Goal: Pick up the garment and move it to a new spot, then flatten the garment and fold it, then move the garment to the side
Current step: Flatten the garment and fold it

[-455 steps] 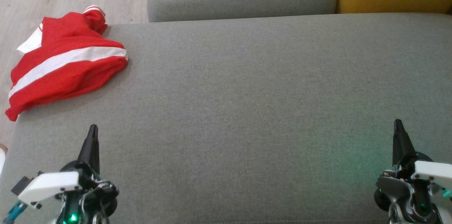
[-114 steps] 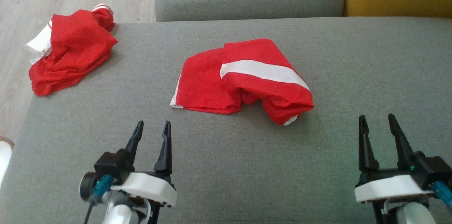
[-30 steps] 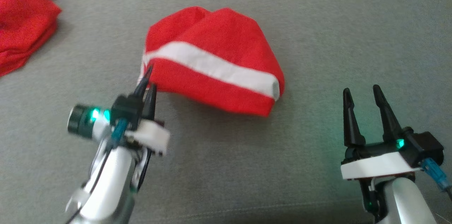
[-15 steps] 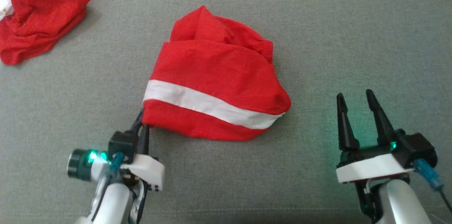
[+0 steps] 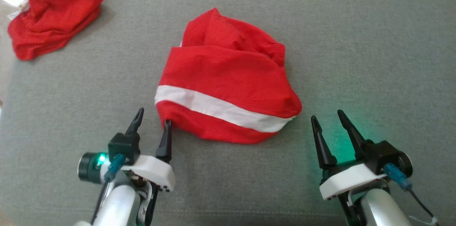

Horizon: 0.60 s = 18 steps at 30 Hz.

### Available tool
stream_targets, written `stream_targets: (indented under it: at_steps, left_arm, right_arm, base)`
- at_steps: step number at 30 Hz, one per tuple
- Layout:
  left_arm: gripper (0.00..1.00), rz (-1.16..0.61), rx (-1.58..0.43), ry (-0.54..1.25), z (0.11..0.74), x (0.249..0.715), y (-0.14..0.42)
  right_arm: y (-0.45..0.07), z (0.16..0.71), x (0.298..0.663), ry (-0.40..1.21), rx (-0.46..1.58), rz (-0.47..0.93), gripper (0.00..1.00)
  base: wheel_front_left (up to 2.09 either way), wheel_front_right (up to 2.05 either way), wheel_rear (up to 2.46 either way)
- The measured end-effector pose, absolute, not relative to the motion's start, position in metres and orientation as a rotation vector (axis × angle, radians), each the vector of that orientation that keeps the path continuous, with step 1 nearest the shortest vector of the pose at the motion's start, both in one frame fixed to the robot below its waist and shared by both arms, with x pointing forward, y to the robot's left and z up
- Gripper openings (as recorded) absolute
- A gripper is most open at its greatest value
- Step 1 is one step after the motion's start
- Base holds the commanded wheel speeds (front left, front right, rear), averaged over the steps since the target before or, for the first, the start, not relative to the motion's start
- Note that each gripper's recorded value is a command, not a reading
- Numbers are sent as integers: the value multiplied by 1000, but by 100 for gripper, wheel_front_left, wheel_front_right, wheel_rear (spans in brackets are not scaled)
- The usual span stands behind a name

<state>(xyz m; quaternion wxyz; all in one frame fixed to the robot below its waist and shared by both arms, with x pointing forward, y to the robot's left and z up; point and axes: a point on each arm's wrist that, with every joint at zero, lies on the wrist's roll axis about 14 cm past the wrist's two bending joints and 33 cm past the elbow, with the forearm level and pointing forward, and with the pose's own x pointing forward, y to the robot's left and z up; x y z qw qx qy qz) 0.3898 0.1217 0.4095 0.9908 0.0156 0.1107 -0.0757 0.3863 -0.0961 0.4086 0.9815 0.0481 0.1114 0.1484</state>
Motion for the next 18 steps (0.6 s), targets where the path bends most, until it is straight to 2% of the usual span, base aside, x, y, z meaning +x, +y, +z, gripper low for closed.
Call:
stream_targets:
  at_steps: [6,11,18]
  left_arm:
    - [100,-130,-64,112,447,385,129]
    - [100,-62,-90,96,453,364,148]
    - [100,29,-111,51,468,352,171]
  right_arm:
    - [-74,402,388,250,82,370,100]
    - [-60,388,384,300,78,415,100]
    - [-41,387,397,302,85,460,100]
  base:
    - [0,0,0]
    - [0,0,0]
    - [0,0,0]
